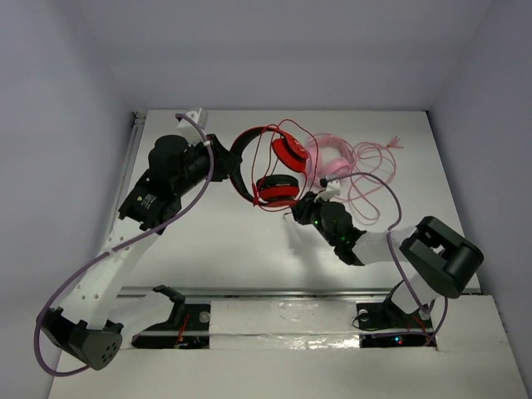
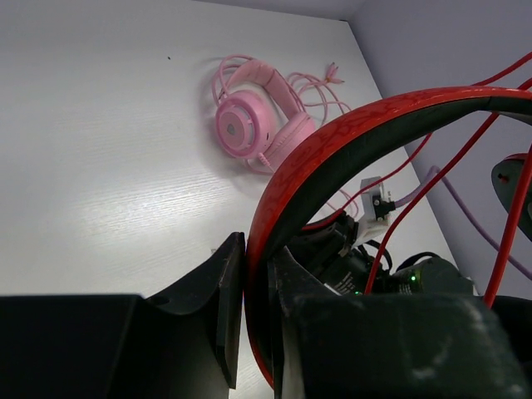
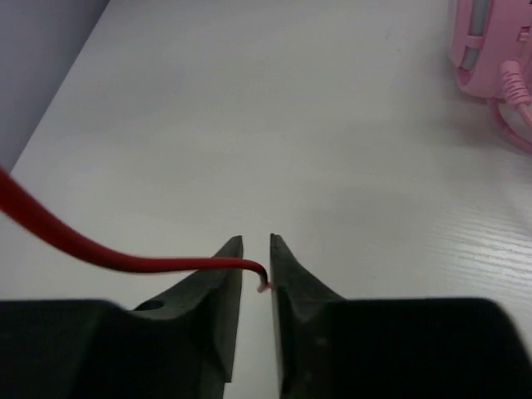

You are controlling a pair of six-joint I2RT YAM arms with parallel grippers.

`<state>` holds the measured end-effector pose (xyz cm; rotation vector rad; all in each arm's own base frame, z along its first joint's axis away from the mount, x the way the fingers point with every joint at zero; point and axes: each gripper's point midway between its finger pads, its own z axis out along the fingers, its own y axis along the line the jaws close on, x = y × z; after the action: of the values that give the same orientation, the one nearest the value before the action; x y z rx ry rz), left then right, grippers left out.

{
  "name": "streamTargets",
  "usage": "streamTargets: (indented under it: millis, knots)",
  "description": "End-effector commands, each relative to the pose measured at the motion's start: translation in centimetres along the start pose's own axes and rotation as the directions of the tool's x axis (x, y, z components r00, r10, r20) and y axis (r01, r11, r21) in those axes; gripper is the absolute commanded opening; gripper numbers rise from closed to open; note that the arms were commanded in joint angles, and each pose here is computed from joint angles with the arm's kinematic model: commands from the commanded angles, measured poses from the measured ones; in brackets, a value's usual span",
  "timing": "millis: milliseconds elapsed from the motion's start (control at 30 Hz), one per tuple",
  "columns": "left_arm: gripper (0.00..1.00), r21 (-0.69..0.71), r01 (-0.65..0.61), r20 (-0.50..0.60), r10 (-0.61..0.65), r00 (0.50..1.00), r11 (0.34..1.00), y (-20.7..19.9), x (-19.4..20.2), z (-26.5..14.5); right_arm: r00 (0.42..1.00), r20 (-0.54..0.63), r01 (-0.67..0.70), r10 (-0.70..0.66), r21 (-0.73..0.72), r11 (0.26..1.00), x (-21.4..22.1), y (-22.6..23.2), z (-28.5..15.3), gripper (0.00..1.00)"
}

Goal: Wrap the headphones

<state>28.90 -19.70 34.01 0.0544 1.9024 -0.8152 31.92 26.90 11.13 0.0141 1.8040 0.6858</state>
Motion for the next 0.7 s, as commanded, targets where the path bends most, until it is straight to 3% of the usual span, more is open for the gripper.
streamTargets:
  millis: [0, 133, 333, 667]
  knots:
    - [0.0, 0.097, 0.009, 0.142, -0.023, 0.99, 0.995, -3.4, -4.8, -2.6, 0.99, 0.13, -0.035, 0.052, -0.127, 0.991, -3.4, 3.2, 1.1, 0.25]
    - [0.0, 0.109, 0.026, 0.149, -0.042, 0.988, 0.994, -3.6, -4.9, -2.4, 0.994, 0.083, -0.057, 0.074, -0.185, 0.981, -2.3, 4.1, 1.0, 0.0]
    - [0.0, 0.138, 0.083, 0.23, -0.113, 0.967, 0.987, -4.2, -7.2, -0.9, 0.993, -0.053, -0.117, 0.107, -0.251, 0.961, 0.2, 6.0, -0.2, 0.0]
    - [0.0, -0.052, 0.222, 0.361, -0.189, 0.913, 0.974, 1.6, -8.3, 3.2, 0.975, -0.215, -0.11, 0.053, -0.264, 0.958, 4.4, 9.8, -3.3, 0.0]
